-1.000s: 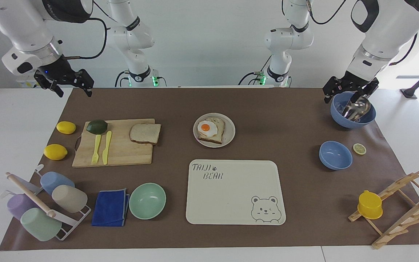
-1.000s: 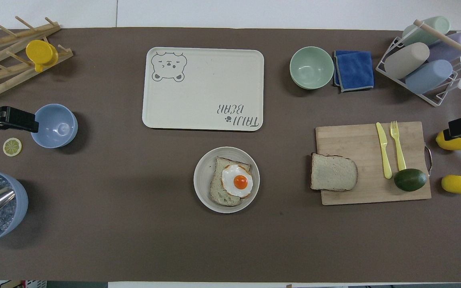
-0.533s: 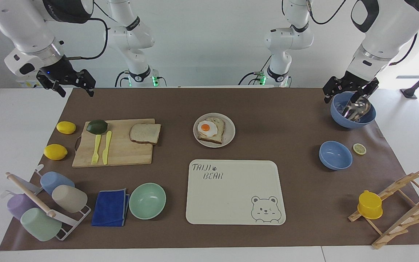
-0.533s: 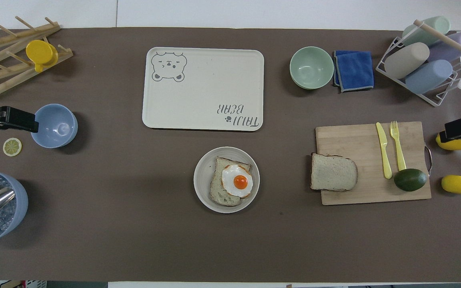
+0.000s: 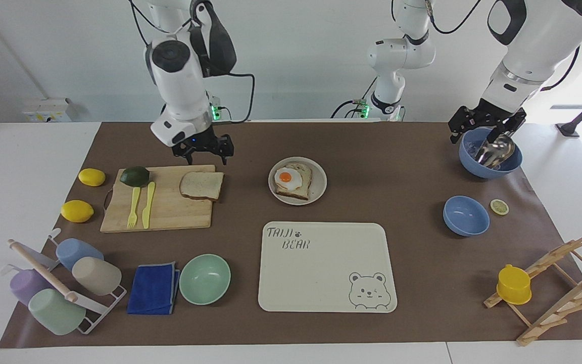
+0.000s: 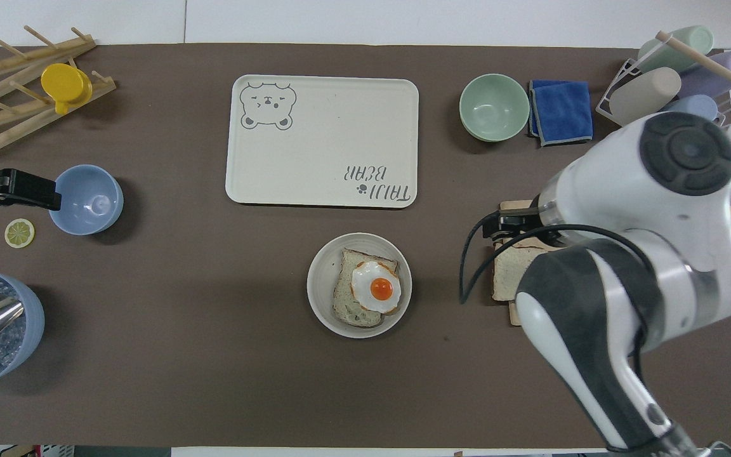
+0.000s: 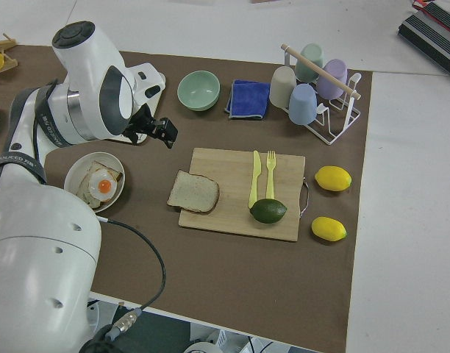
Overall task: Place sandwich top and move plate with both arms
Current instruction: 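Reach the right gripper to the bread slice on the cutting board and grasp it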
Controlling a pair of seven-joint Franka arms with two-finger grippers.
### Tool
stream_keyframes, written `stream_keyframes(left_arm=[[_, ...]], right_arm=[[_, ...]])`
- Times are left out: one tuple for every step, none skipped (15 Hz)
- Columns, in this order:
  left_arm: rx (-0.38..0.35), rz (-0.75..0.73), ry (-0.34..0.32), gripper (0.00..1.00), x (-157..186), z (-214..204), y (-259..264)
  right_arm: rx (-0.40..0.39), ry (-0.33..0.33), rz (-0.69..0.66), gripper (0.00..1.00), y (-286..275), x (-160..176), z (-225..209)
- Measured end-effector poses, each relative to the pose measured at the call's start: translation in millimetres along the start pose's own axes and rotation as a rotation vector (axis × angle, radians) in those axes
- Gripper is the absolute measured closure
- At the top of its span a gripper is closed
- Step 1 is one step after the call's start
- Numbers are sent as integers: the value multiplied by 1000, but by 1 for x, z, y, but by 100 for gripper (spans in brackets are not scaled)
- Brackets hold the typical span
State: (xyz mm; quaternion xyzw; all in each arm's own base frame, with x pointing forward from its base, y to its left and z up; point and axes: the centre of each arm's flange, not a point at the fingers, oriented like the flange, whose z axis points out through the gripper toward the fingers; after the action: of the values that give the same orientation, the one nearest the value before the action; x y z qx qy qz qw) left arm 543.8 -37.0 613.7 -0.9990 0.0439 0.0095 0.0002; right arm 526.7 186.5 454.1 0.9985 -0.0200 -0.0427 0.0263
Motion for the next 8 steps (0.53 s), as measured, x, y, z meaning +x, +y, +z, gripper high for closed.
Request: stream_keyframes(left_arm=[[0,0,0,0,0,0,0],[0,0,0,0,0,0,0],[0,0,0,0,0,0,0],[0,0,0,0,0,0,0],[0,0,0,0,0,0,0],[0,0,0,0,0,0,0],[0,0,0,0,0,0,0],[0,0,0,0,0,0,0]], right_arm=[[-45,-5,3,0,-15,2,25],[-100,-7,-8,0,-24,4,50],[-167,-12,-22,0,-29,4,74],[-234,-18,-23,0,-33,3,95],[-294,-20,-14,0,-37,1,115],[-339,-25,-7,0,-41,0,132],[-372,-36,-6,0,-43,-1,148],[-398,-49,-11,0,-42,-2,161]])
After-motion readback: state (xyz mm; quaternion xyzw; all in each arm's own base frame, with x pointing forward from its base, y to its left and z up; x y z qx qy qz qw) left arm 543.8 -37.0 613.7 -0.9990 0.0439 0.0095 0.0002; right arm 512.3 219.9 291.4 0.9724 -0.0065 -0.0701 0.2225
